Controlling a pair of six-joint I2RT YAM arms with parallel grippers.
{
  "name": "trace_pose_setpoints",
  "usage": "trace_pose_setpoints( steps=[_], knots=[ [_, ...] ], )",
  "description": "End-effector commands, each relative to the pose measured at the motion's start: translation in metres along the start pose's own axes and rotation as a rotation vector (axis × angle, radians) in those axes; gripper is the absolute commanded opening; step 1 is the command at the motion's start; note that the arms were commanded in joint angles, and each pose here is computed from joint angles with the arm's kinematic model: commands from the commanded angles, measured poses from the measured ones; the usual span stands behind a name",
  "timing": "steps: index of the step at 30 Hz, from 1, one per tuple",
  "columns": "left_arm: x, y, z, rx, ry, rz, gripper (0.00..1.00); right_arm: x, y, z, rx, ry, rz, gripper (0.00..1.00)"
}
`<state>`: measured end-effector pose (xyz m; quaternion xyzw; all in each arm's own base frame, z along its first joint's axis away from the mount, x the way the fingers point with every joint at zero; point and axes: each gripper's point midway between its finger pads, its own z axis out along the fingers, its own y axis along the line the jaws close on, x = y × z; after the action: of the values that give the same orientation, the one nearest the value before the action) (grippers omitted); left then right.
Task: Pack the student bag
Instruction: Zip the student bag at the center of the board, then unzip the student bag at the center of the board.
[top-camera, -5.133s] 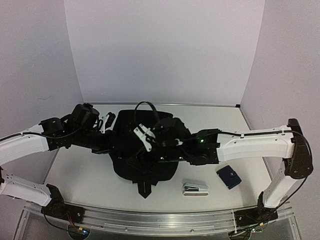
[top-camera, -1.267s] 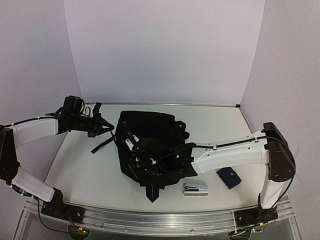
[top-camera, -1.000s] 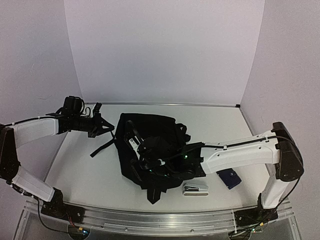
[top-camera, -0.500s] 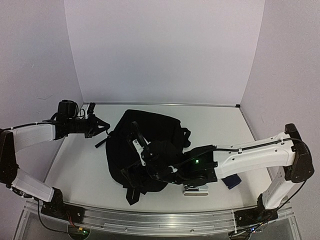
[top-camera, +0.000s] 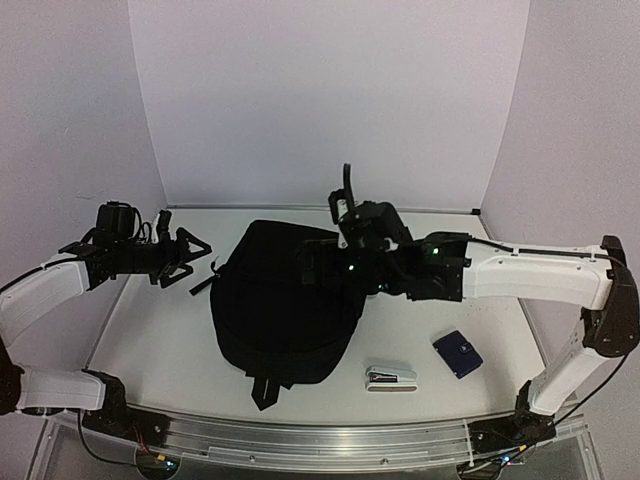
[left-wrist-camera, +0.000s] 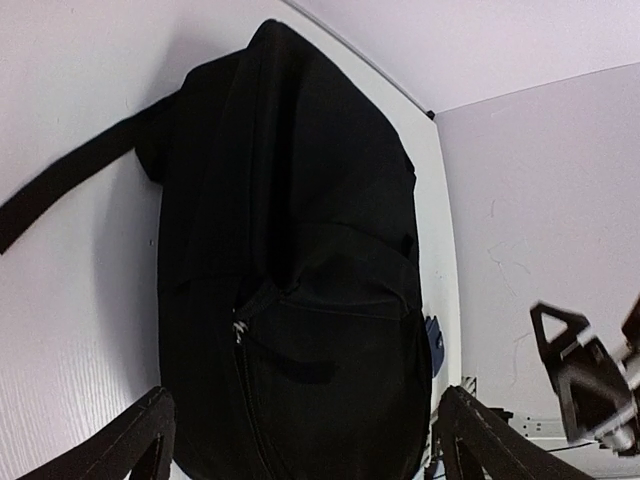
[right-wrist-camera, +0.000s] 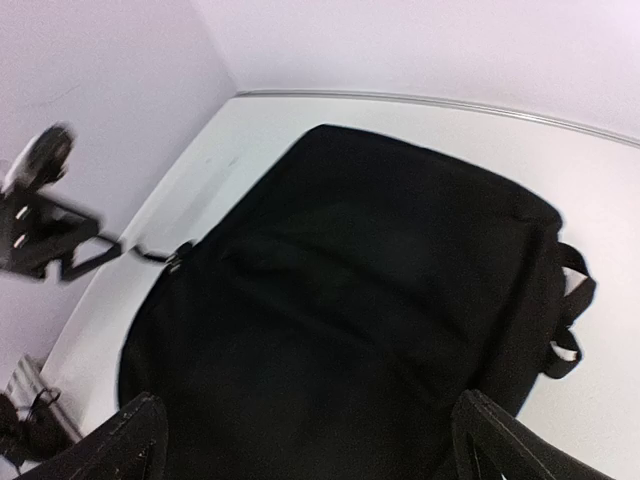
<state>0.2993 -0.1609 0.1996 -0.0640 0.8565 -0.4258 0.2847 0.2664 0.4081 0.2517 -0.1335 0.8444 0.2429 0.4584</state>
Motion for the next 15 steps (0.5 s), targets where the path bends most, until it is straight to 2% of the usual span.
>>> trace_pose_setpoints(
  steps=[1,2,5,9,13,15],
  knots=[
    [0.025,-0.001,-0.006,0.012,0.091,-0.074,0.93,0.003,-0.061,0.026,0.031,0.105,0.093,0.98],
    [0.030,0.000,-0.007,0.008,0.098,-0.081,0.94,0.005,-0.070,0.034,0.034,0.125,0.101,0.97],
    [0.042,0.004,-0.011,-0.023,0.110,-0.096,0.94,0.010,-0.082,0.053,0.029,0.163,0.096,0.81],
    [0.047,-0.005,-0.016,-0.080,0.085,-0.015,0.94,0.014,-0.082,0.073,0.014,0.196,0.076,0.62],
    [0.051,-0.007,-0.009,-0.099,0.108,-0.019,0.94,0.020,-0.079,0.095,0.018,0.217,0.059,0.52],
    [0.058,-0.001,-0.005,-0.139,0.122,-0.018,0.97,0.025,-0.078,0.105,0.020,0.231,0.055,0.48]
  ],
)
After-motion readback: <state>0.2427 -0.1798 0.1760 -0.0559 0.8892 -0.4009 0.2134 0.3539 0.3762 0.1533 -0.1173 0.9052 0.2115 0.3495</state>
